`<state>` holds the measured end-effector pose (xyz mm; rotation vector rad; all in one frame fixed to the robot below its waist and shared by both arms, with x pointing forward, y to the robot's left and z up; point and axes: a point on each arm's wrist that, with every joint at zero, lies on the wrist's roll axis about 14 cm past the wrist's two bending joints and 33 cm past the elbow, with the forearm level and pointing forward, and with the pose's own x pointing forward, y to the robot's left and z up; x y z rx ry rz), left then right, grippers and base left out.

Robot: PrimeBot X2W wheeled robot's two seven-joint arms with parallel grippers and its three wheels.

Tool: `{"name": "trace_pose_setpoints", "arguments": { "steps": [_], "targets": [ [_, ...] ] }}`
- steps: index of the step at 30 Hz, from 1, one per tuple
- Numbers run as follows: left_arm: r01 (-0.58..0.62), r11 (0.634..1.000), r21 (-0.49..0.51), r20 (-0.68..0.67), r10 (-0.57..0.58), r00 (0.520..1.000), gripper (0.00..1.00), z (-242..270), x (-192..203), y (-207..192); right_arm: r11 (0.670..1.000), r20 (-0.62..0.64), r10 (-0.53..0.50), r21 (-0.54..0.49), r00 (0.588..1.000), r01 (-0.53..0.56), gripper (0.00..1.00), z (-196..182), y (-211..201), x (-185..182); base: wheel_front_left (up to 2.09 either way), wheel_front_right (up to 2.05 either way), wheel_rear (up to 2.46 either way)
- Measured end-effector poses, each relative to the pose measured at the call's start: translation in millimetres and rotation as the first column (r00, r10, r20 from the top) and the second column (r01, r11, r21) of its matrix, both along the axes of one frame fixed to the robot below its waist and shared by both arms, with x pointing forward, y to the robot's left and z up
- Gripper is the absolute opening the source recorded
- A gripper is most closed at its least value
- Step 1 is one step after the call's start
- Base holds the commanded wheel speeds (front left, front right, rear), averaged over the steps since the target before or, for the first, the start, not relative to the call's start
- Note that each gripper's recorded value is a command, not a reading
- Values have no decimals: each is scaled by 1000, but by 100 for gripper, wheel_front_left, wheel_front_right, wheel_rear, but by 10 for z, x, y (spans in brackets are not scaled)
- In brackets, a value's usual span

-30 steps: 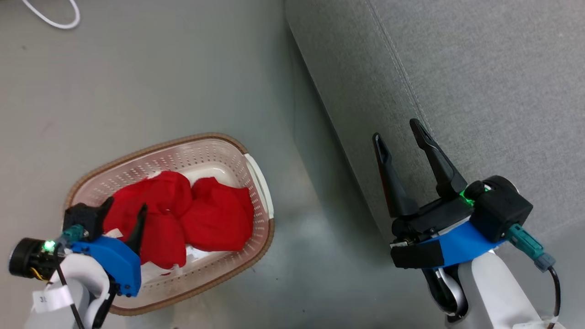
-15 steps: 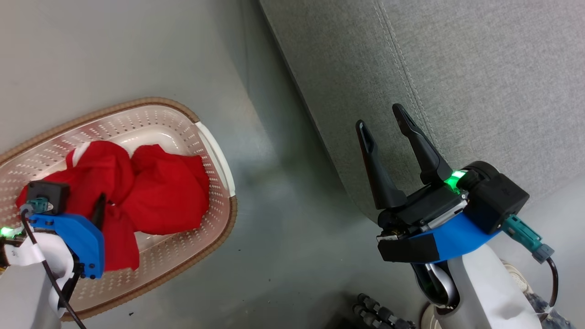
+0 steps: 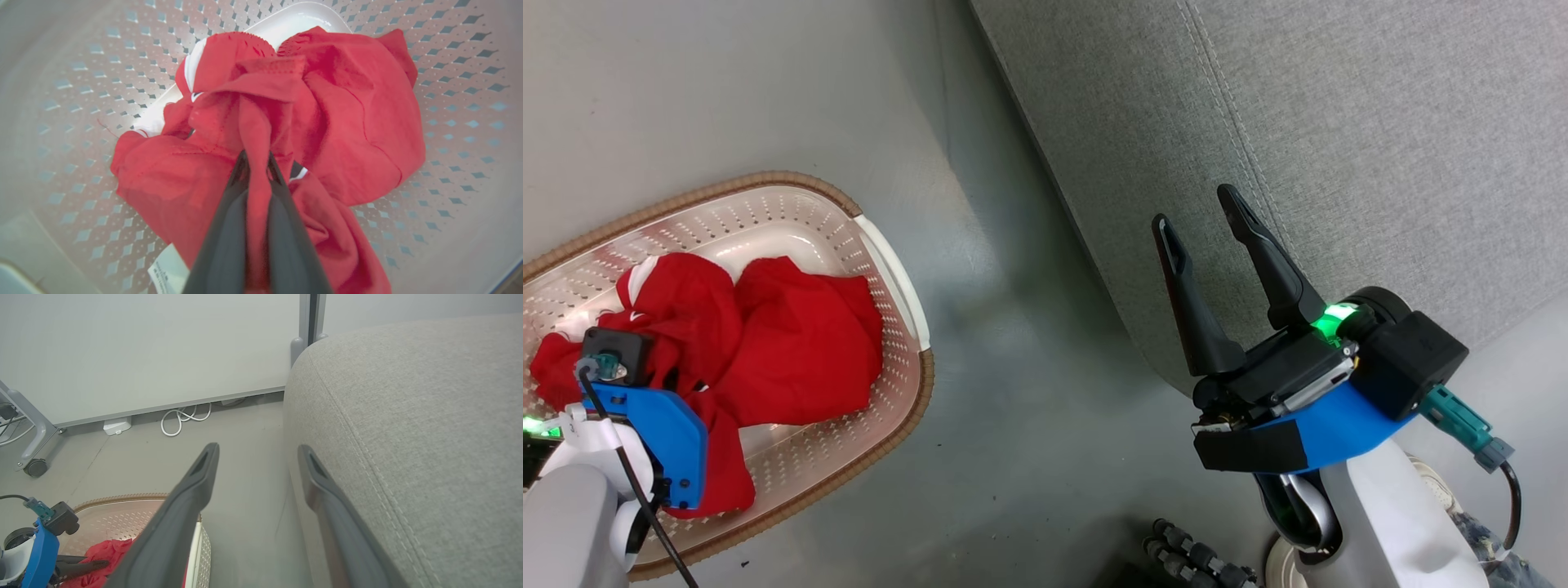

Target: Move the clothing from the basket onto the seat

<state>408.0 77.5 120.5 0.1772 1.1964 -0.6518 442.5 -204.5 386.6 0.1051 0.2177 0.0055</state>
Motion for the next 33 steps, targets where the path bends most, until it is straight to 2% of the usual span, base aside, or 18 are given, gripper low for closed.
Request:
{"name": "trace_pose_setpoints", "arguments": {
  "steps": [9, 15, 25, 33],
  "targets": [
    [-12, 1000, -26, 13, 13, 1000, 0, 102, -1, -49, 1000, 5, 12, 3, 1000, -12, 100, 1, 38, 22, 0, 0, 0],
    [-43, 996, -80, 68, 48, 997, 0, 368, 62, -164, 999, 22, 46, -24, 999, -46, 100, 68, 106, 59, 0, 0, 0],
    [-64, 968, -242, 251, 126, 960, 0, 1266, 180, -532, 991, 53, 115, -72, 992, -111, 100, 338, 297, 1, 0, 0, 0],
    [-13, 934, -357, 419, 173, 891, 0, 2191, 161, -827, 982, 109, 181, -68, 977, -174, 100, 726, 576, -172, 0, 0, 0]
  ]
}}
